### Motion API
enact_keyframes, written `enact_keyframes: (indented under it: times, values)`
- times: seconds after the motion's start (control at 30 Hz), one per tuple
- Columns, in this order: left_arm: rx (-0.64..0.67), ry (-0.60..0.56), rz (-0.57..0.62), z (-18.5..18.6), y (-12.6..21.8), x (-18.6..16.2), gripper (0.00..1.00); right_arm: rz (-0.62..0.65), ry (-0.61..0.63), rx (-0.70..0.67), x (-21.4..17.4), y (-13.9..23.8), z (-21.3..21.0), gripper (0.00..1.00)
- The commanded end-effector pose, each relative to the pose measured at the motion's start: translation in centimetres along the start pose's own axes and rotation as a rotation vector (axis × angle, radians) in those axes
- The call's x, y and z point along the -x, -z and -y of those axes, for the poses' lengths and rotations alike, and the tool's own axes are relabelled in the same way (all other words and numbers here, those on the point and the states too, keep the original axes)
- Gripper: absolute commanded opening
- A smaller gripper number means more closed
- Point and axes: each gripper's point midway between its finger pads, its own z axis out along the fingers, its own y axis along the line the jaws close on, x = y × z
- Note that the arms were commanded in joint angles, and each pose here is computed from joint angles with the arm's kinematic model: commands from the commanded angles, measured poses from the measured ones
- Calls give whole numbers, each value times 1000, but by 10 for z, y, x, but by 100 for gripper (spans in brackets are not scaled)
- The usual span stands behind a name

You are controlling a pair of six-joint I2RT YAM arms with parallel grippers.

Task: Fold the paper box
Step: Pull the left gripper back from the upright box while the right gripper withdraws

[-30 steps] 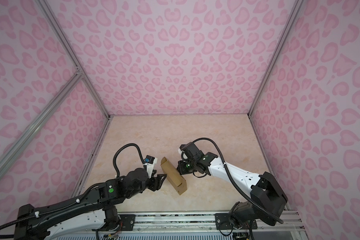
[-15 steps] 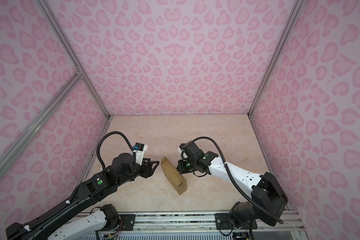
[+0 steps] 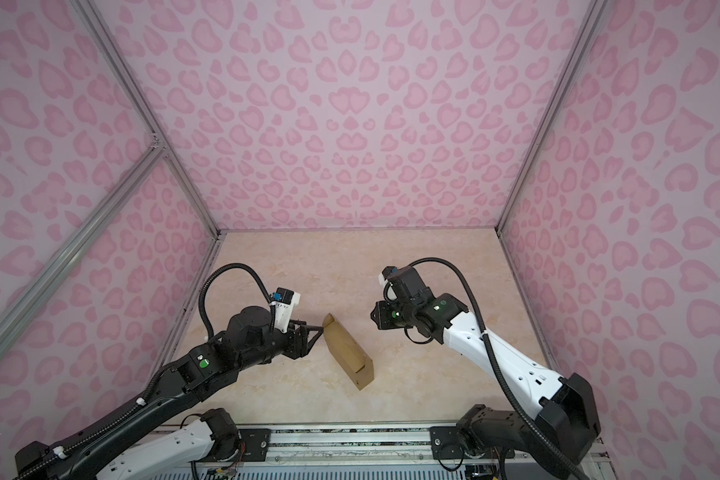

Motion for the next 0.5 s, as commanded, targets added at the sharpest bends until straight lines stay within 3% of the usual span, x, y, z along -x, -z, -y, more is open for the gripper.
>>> enact_keyframes:
  times: [0.0, 0.27, 0.37, 0.47]
  values:
    - [-12, 45, -33, -2, -2, -20, 64, 0, 12, -41, -9, 20, 8, 28]
    - [-66, 29, -66, 11, -3, -56, 64, 27, 73, 96, -40, 65, -20, 31]
    - [-22, 24, -56, 4, -1, -55, 65, 21, 87, 75, -61, 68, -25, 31]
    - [42, -3, 22, -6, 9, -37, 67, 40, 19, 38, -88, 55, -17, 31]
